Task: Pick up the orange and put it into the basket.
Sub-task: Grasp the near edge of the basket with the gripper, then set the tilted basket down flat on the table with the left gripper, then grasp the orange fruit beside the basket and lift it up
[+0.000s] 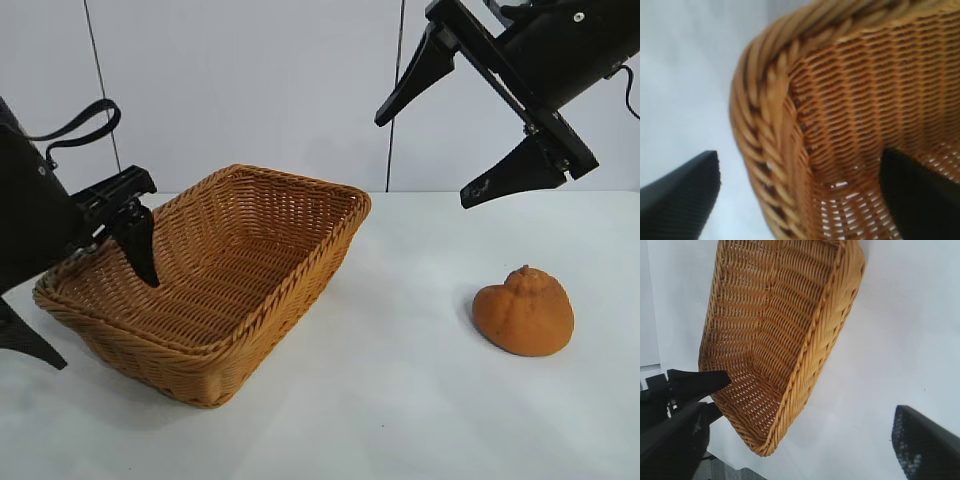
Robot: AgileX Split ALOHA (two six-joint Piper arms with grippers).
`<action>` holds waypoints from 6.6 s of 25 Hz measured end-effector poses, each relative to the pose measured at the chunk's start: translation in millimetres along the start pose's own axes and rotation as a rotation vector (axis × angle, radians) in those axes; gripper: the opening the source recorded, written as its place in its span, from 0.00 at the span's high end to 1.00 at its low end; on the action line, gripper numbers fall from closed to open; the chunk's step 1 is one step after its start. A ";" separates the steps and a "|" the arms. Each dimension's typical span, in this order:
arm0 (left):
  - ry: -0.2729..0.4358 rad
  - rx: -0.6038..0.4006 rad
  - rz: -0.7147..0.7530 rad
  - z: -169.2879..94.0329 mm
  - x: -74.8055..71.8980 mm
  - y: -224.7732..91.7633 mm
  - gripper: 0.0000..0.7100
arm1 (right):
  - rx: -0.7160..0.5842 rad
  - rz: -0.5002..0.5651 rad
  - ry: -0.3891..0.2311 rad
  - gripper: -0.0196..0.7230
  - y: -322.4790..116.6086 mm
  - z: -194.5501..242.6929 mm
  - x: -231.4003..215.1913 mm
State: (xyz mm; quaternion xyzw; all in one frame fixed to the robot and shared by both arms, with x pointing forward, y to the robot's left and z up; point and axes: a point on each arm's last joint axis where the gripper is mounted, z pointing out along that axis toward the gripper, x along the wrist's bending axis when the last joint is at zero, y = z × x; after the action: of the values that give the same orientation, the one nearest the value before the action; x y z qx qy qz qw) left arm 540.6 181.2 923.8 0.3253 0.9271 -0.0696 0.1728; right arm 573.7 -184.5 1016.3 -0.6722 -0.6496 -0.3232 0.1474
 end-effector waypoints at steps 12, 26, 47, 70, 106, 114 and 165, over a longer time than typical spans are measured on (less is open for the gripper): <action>0.047 0.012 -0.038 30.7 6.9 2.4 0.13 | -0.006 0.000 -0.001 0.06 0.5 0.0 -0.1; 0.065 0.050 -0.028 20.2 0.5 0.0 0.86 | -0.008 0.001 -0.001 0.06 0.8 0.0 -0.1; 0.063 0.121 0.414 -15.1 -50.5 68.4 0.86 | 0.004 0.001 0.002 0.06 -0.3 0.0 0.1; 0.049 0.309 0.843 32.7 -75.6 66.8 0.86 | 0.005 0.000 0.001 0.06 -0.4 0.0 0.1; 0.207 0.091 0.884 -61.2 -50.4 134.6 0.11 | 0.005 0.000 0.001 0.06 -0.4 0.0 0.1; 0.208 0.070 0.880 -94.0 -47.1 131.2 0.11 | 0.005 0.000 0.001 0.06 -0.4 0.0 0.1; -0.222 -0.807 1.029 -232.0 242.2 -104.0 0.11 | 0.084 -0.021 -0.007 0.06 -7.5 -0.4 -0.5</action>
State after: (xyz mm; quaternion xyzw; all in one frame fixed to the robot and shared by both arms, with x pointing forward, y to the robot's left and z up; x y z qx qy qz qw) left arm 235.0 296.5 1052.8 0.6272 0.5835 0.3413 0.3870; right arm 566.3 -184.3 1014.6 -0.6595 -0.6702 -0.2950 0.1698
